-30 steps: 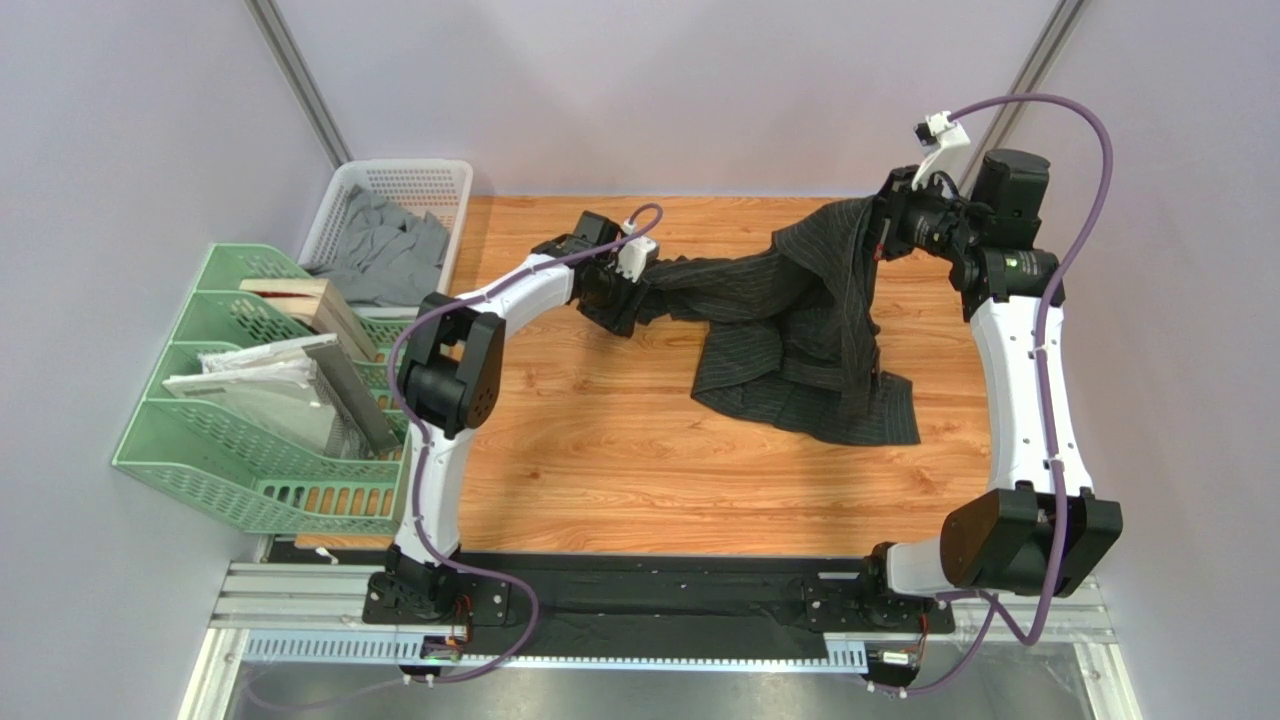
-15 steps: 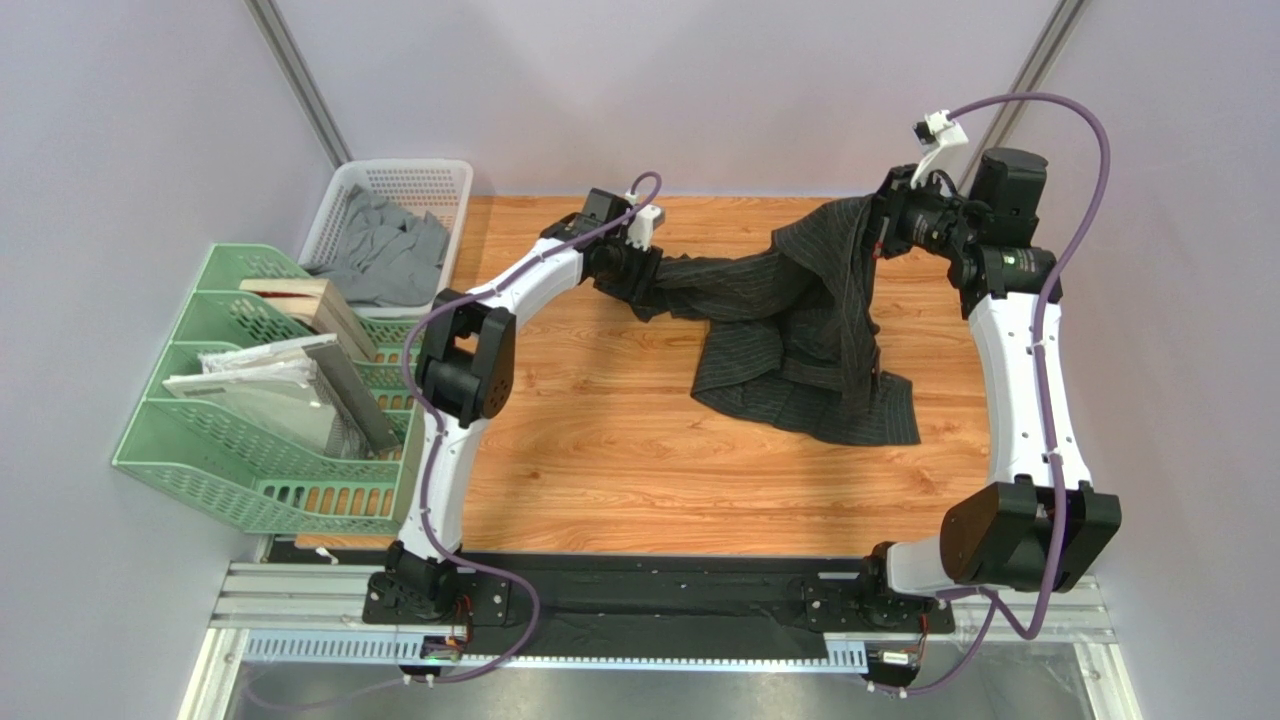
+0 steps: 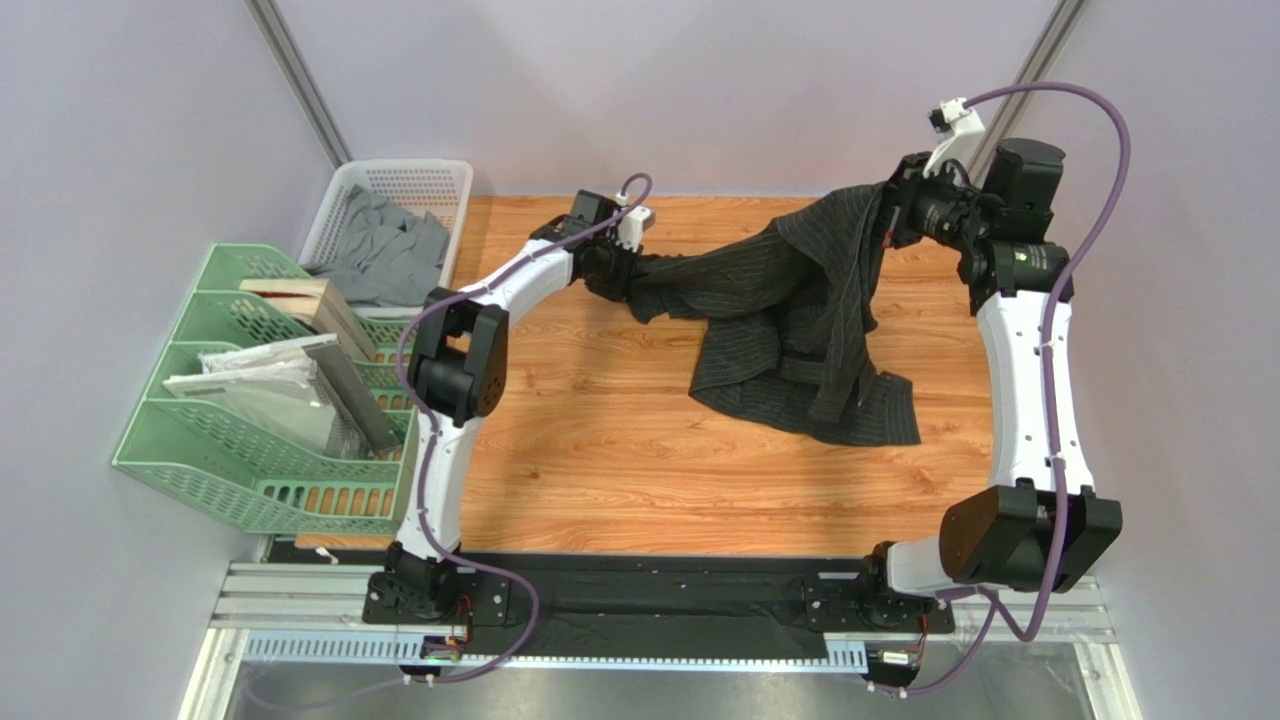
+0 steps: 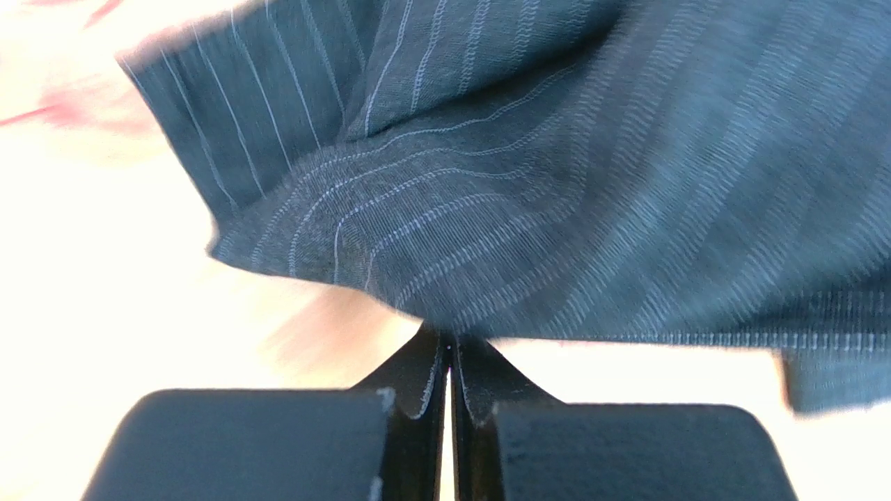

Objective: Fold and stack the long sleeve shirts
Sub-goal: Flatten the shirt out

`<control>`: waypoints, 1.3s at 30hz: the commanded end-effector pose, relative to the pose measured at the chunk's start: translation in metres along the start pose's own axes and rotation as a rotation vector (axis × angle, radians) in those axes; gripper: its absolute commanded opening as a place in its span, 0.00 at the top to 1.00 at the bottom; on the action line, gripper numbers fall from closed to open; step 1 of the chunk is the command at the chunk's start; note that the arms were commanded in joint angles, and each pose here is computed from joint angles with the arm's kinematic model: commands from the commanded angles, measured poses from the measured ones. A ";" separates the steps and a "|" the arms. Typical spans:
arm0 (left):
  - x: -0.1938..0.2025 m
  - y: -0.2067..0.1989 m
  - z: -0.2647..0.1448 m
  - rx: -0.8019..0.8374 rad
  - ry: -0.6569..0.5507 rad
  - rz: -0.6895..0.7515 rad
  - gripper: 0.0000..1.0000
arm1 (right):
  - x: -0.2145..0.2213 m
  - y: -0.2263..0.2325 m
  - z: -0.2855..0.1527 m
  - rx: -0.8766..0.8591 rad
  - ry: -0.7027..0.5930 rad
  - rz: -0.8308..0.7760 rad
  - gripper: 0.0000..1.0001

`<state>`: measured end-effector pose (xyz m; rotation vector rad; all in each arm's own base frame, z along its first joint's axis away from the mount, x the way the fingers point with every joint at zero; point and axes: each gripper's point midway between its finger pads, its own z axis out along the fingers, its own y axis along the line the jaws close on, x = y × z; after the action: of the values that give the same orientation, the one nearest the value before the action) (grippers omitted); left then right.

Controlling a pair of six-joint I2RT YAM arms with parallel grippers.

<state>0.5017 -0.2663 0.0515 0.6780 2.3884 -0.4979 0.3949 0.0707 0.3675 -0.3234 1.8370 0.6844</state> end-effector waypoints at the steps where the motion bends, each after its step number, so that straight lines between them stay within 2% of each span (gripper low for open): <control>1: -0.065 -0.006 -0.141 -0.047 -0.145 0.275 1.00 | -0.064 0.008 -0.043 0.044 -0.166 -0.082 1.00; 2: -0.054 -0.012 -0.161 -0.028 -0.104 0.379 1.00 | -0.071 0.011 -0.051 0.034 -0.182 -0.089 1.00; 3: -0.053 -0.021 -0.180 -0.014 -0.103 0.437 1.00 | -0.074 0.006 -0.060 0.055 -0.192 -0.084 1.00; 4: -0.058 -0.030 -0.216 -0.036 -0.139 0.496 1.00 | -0.076 0.010 -0.066 0.058 -0.201 -0.094 1.00; 5: -0.043 -0.032 -0.228 -0.038 -0.095 0.571 1.00 | -0.071 0.009 -0.069 0.065 -0.189 -0.084 1.00; 7: -0.032 -0.050 -0.255 -0.037 -0.091 0.672 1.00 | -0.050 0.005 -0.068 0.070 -0.150 -0.068 1.00; 8: -0.008 -0.050 -0.253 -0.022 -0.006 0.734 1.00 | -0.042 0.007 -0.068 0.062 -0.138 -0.068 1.00; 12: 0.049 -0.072 -0.234 0.072 0.180 0.865 1.00 | 0.008 -0.009 -0.055 0.058 -0.049 0.017 1.00; 16: 0.085 -0.076 -0.199 0.157 0.260 0.820 1.00 | 0.048 -0.025 -0.049 0.084 0.026 0.036 1.00; 18: 0.103 -0.067 -0.181 0.143 0.282 0.801 1.00 | 0.065 -0.027 -0.050 0.088 0.062 0.032 1.00; 22: 0.123 -0.047 -0.160 0.106 0.265 0.736 1.00 | 0.095 -0.026 -0.052 0.081 0.114 0.042 1.00; 26: 0.145 -0.053 -0.152 0.193 0.253 0.685 0.99 | 0.123 -0.026 -0.050 0.063 0.166 0.075 1.00; 29: 0.155 -0.070 -0.155 0.270 0.229 0.638 0.82 | 0.137 -0.026 -0.049 0.052 0.188 0.097 1.00; 30: 0.157 -0.073 -0.157 0.284 0.222 0.625 0.71 | 0.141 -0.026 -0.049 0.051 0.195 0.104 1.00; 33: 0.158 -0.078 -0.156 0.274 0.186 0.563 0.54 | 0.143 -0.027 -0.048 0.048 0.197 0.111 1.00; 35: 0.157 -0.080 -0.156 0.262 0.166 0.521 0.52 | 0.141 -0.026 -0.048 0.044 0.194 0.109 1.00; 36: 0.159 -0.081 -0.156 0.263 0.167 0.507 0.44 | 0.140 -0.025 -0.048 0.041 0.193 0.112 1.00; 39: 0.158 -0.086 -0.158 0.262 0.148 0.445 0.42 | 0.138 -0.026 -0.048 0.041 0.190 0.108 1.00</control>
<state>0.2700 -0.1851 0.0672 1.5043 2.2621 -0.4991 0.3190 0.0361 0.2259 -0.2100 2.1292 0.7376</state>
